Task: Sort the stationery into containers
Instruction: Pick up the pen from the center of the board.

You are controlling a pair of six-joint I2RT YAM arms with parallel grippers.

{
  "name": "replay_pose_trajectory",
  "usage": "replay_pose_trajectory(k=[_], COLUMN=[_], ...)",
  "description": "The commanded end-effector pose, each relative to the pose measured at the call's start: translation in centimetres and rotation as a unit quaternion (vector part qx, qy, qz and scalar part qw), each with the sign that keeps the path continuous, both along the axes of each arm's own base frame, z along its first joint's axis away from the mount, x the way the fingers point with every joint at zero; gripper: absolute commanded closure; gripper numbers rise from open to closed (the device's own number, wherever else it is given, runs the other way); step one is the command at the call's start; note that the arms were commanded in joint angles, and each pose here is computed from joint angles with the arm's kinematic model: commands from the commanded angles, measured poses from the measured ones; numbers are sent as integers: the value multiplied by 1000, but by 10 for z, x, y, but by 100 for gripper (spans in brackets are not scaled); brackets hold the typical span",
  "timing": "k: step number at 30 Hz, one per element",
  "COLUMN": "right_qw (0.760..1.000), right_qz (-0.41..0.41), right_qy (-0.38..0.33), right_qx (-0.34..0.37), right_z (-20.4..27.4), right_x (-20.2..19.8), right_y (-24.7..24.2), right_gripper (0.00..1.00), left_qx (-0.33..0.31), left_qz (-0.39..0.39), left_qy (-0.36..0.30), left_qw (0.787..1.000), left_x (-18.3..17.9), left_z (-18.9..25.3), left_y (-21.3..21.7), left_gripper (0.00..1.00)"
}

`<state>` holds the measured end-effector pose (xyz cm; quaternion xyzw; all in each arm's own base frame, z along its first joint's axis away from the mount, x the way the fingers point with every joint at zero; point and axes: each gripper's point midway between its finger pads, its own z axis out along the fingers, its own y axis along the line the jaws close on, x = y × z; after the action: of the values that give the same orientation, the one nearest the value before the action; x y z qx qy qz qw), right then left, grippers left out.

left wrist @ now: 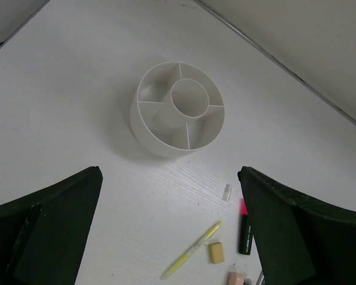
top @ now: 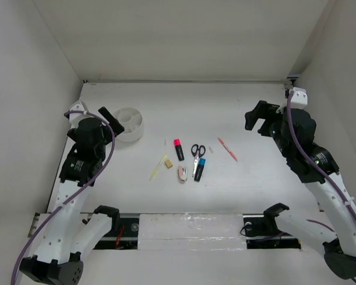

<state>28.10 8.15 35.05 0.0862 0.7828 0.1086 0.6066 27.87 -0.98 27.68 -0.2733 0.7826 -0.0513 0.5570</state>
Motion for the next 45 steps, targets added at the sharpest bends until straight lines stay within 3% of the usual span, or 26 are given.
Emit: replay_pose_trajectory(k=[1,6,13,17,22,25,27,28,29,35,37,45], right_qw=[1000,1000,986,970,959,957,949,948,942,924,914,882], right_qz=[-19,6,103,116,104,93,95,95,94,73,83,84], right_qy=[-11,-2,119,205,250,263,290,294,310,363,386,448], right_qx=[-2,-24,-51,-65,-76,-75,-77,-78,-82,-96,-94,-118], right_z=[10,-6,-83,-135,-169,-184,-200,-204,-211,-244,-255,-299], right_x=[-4,0,29,54,75,87,90,93,90,83,74,59], right_y=[-11,-3,46,59,59,50,46,47,46,35,37,33], right_gripper=[0,0,0,0,1,3,14,14,20,20,26,29], left_qx=[-10,-12,-24,-29,-26,-24,-21,-21,-23,-23,-23,-24], left_qz=[18,18,6,-18,-57,-72,-79,-79,-85,-95,-95,-110], left_qy=[-37,-42,-53,-60,-47,-30,-24,-24,-24,-27,-27,-30], left_qw=[999,999,998,998,997,997,996,996,996,995,995,993], left_x=[-3,-5,-12,-11,-6,-1,0,0,0,1,1,1], left_z=[26,29,30,32,25,17,14,14,14,16,16,17], left_y=[6,6,3,-5,-18,-24,-26,-26,-28,-31,-31,-36], left_gripper=[0,0,0,0,0,0,0,0,0,0,0,0])
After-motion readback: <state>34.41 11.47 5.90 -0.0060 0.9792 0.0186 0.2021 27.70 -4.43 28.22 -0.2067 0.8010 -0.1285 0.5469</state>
